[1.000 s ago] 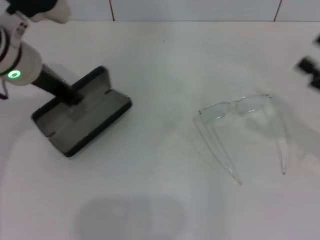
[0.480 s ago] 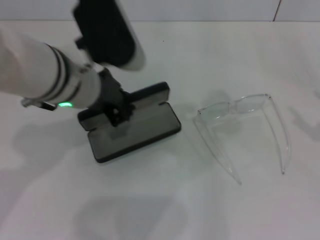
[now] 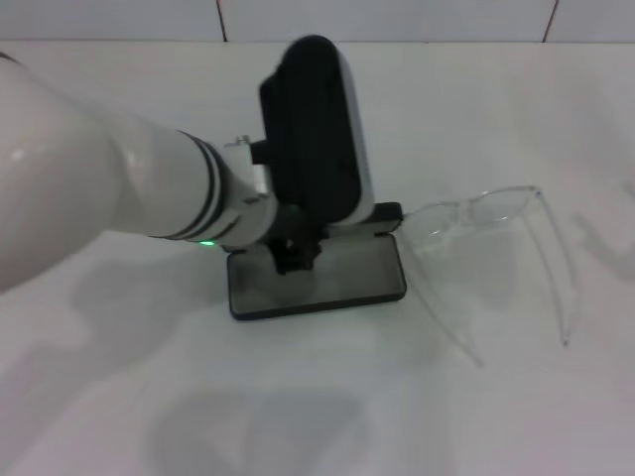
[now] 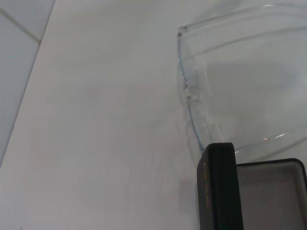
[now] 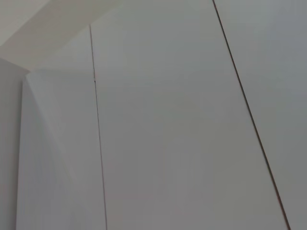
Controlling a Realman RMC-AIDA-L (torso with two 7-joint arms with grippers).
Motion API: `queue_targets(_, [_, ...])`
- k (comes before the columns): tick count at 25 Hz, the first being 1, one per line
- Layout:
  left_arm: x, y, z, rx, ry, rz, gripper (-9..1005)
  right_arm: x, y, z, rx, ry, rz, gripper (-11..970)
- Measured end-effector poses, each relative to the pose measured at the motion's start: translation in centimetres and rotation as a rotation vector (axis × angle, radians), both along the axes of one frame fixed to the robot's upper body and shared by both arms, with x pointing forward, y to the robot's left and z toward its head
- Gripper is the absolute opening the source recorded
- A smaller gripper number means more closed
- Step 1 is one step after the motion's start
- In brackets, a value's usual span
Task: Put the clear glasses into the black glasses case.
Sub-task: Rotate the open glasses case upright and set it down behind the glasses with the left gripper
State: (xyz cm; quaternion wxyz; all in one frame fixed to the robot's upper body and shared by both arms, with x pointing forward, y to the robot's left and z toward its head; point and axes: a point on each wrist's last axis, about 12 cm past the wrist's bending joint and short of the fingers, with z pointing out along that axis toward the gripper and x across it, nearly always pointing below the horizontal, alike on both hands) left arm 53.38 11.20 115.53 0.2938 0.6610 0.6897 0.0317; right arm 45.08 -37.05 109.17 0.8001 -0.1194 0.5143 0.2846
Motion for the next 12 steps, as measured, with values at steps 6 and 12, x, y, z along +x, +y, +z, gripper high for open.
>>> queue_targets(6, [0.0, -1.8, -0.3, 0.001, -0.05, -0.08, 206, 0.1, 0.1, -0.1, -0.001, 0.008, 0.002, 829])
queue_targets(12, [0.4, -2.9, -0.8, 0.015, -0.057, -0.11, 208, -0.1, 0.0, -0.2, -0.003, 0.012, -0.005, 829])
